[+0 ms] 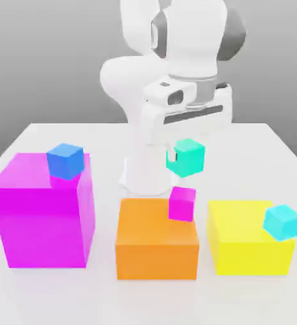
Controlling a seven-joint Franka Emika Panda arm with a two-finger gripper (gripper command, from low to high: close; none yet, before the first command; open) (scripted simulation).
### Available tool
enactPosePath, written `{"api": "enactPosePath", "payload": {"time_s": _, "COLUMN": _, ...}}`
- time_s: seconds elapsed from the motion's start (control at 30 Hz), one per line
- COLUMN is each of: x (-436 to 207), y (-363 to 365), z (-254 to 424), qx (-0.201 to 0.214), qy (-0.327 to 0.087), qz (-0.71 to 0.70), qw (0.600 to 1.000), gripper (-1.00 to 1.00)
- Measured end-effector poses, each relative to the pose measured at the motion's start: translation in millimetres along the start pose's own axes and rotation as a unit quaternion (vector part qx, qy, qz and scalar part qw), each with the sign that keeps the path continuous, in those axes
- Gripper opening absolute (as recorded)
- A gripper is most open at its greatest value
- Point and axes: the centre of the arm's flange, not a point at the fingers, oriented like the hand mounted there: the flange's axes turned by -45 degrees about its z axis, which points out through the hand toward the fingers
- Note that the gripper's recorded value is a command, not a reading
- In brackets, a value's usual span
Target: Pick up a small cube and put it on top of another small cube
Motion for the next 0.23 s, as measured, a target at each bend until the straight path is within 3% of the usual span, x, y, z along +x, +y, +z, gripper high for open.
{"api": "enactPosePath", "payload": {"time_s": 0.1, "x": -1, "y": 0, "z": 31, "qx": 0.0, "qy": 0.0, "qz": -0.001, "qw": 1.0, "gripper": -1.0}}
{"api": "enactPosePath", "payload": {"time_s": 0.13, "x": -2, "y": -1, "z": 39, "qx": 0.0, "qy": 0.0, "qz": -0.001, "qw": 1.0, "gripper": 1.0}}
{"api": "enactPosePath", "payload": {"time_s": 0.23, "x": -2, "y": -1, "z": 39, "qx": 0.0, "qy": 0.0, "qz": -0.001, "qw": 1.0, "gripper": 1.0}}
